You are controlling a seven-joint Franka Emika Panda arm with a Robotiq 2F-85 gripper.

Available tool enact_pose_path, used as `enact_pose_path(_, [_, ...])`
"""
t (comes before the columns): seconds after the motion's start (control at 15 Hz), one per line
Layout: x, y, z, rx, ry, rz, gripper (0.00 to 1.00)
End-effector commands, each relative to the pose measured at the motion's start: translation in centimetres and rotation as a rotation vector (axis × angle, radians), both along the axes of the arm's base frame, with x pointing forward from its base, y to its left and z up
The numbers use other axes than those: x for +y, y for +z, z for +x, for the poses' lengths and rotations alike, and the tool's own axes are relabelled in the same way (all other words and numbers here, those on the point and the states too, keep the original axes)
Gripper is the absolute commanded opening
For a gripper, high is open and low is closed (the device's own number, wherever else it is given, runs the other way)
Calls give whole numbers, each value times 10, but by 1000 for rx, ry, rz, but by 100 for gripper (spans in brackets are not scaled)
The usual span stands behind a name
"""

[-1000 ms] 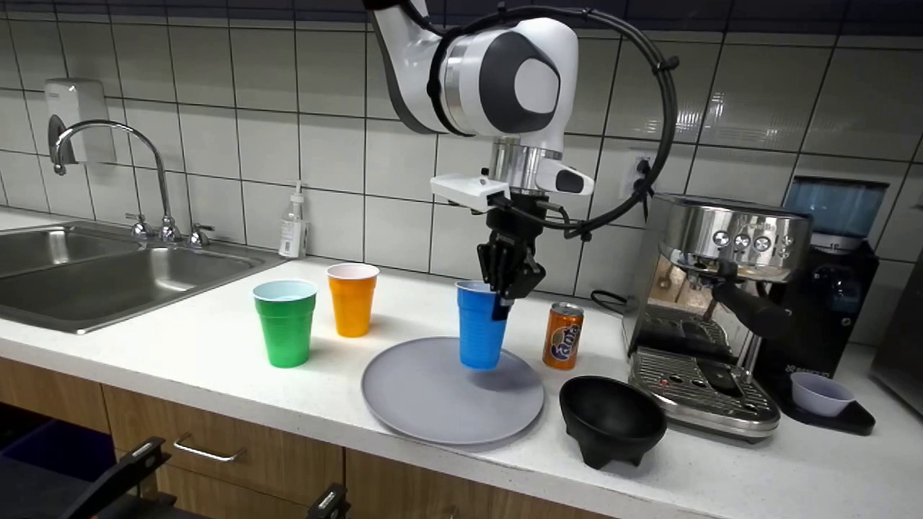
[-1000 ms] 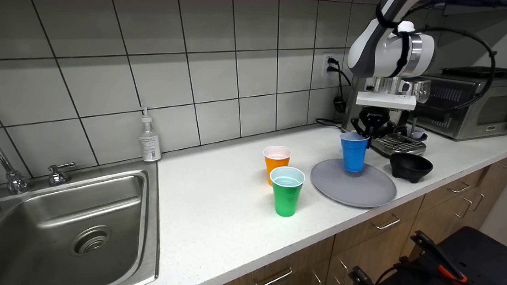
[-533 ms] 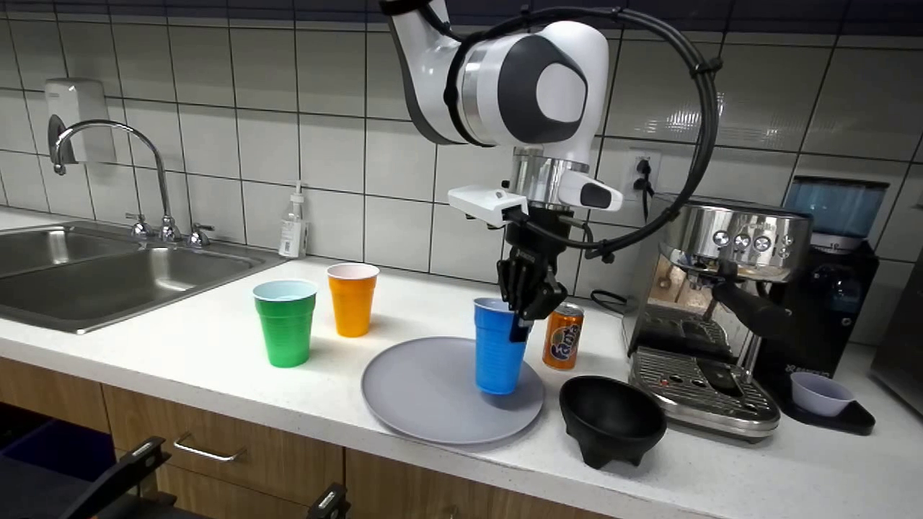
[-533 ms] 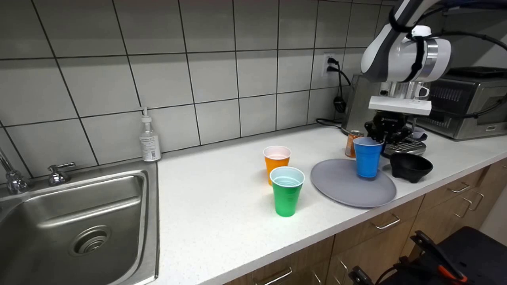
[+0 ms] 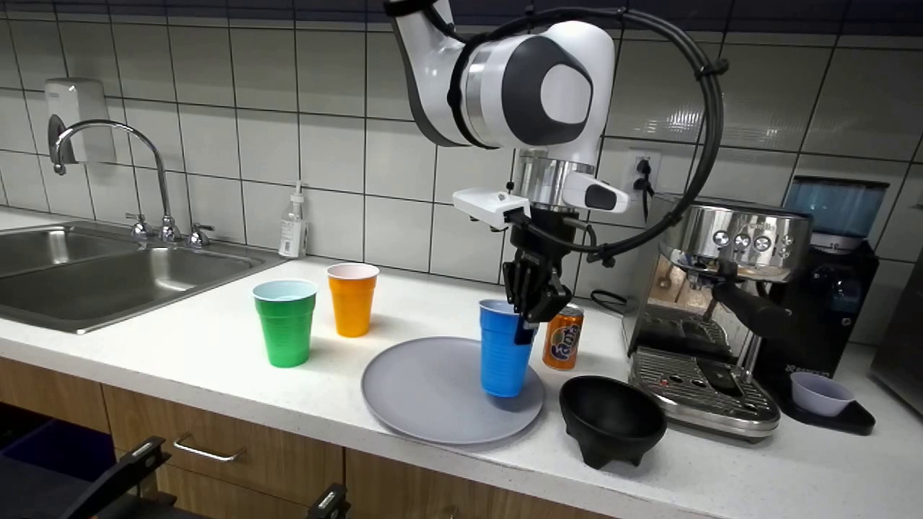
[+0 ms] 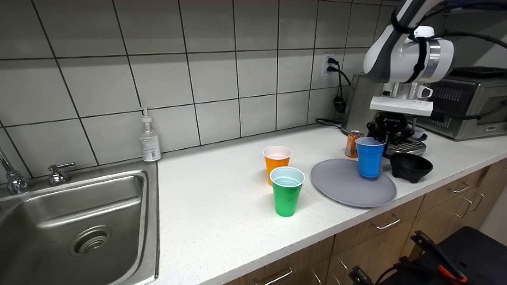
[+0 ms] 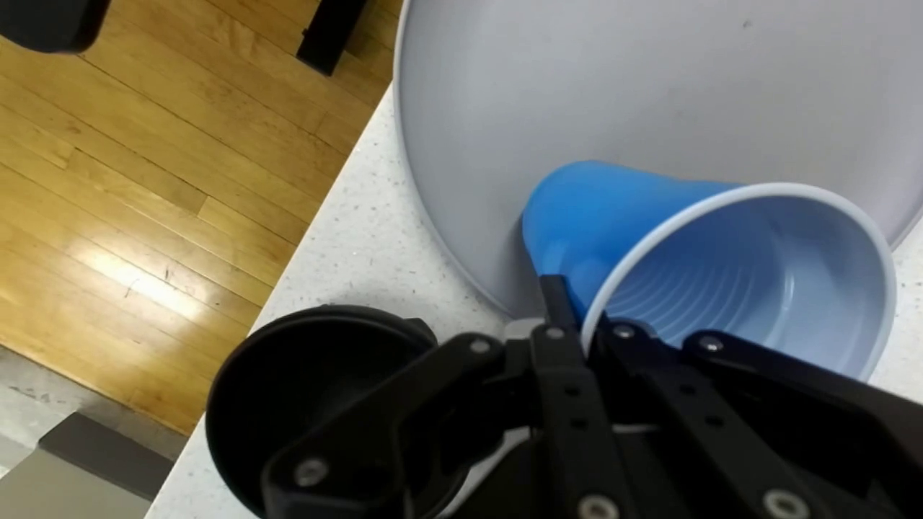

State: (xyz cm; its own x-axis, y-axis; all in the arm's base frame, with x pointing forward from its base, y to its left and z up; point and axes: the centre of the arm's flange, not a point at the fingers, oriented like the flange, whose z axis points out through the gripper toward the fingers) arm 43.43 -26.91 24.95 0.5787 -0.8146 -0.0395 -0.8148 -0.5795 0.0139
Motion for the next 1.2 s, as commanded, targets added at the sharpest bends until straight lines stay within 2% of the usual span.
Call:
enact_pose_path(0.0, [1, 1, -1, -7, -22, -17, 1])
enact_pose_path(0.07, [1, 1, -1, -3, -22, -28, 28])
enact_pose_path(0.13, [1, 1, -1, -6, -23, -26, 29])
enact_pose_path(0.73, [3, 10, -6, -25, -48, -43, 96])
enact_pose_path(0.8, [3, 12, -7, -28, -48, -45, 99])
enact_pose_path(1.13, [7, 32, -21, -61, -53, -63, 100])
